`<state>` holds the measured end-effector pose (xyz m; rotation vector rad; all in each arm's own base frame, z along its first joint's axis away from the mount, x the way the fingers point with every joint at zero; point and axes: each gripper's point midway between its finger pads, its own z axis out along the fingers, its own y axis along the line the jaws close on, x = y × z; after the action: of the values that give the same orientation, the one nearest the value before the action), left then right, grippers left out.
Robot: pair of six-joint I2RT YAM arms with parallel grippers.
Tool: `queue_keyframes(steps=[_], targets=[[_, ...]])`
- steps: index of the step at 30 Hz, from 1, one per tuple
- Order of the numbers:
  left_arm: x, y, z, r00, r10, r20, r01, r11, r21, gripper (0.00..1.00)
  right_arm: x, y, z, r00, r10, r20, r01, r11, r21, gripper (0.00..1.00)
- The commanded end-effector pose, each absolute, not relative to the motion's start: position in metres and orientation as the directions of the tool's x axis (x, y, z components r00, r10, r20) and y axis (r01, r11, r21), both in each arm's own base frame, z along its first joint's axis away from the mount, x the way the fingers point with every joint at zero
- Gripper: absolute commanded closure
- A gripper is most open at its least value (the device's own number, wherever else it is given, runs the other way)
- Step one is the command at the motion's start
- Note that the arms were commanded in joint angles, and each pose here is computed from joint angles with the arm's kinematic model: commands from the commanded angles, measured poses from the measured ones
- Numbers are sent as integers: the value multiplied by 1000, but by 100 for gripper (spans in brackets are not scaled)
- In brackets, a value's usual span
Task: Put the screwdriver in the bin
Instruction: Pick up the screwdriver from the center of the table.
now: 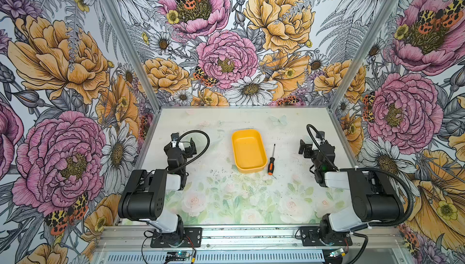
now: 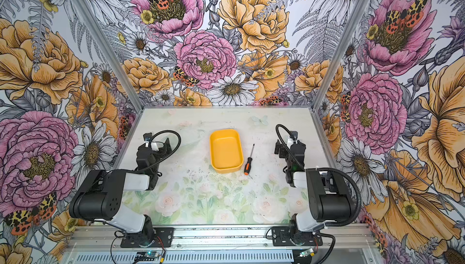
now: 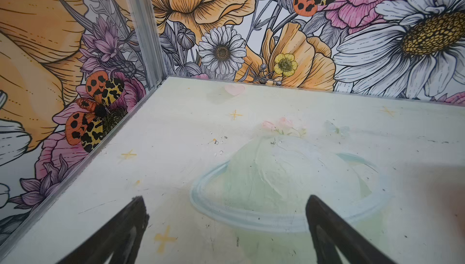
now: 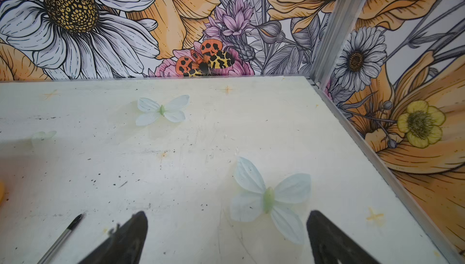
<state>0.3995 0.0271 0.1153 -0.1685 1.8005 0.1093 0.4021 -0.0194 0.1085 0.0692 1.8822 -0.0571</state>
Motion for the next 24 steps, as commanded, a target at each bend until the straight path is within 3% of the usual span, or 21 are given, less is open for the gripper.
queue_keyframes(steps=[1,16,21,24], targets=[[403,22,119,-220,-53,-974,-150,988,-20,1,404,-20,111,-289,16,-957,72,997,-5,1],[404,16,128,-236,-37,-971,-120,993,-9,1,405,-24,122,-293,20,-956,101,995,-10,3],[409,4,153,-314,-6,-949,-73,997,18,1,396,-26,152,-322,59,-945,140,990,14,4],[408,-4,170,-367,-82,-927,-69,996,-60,1,387,-13,166,-376,140,-916,121,987,102,3]])
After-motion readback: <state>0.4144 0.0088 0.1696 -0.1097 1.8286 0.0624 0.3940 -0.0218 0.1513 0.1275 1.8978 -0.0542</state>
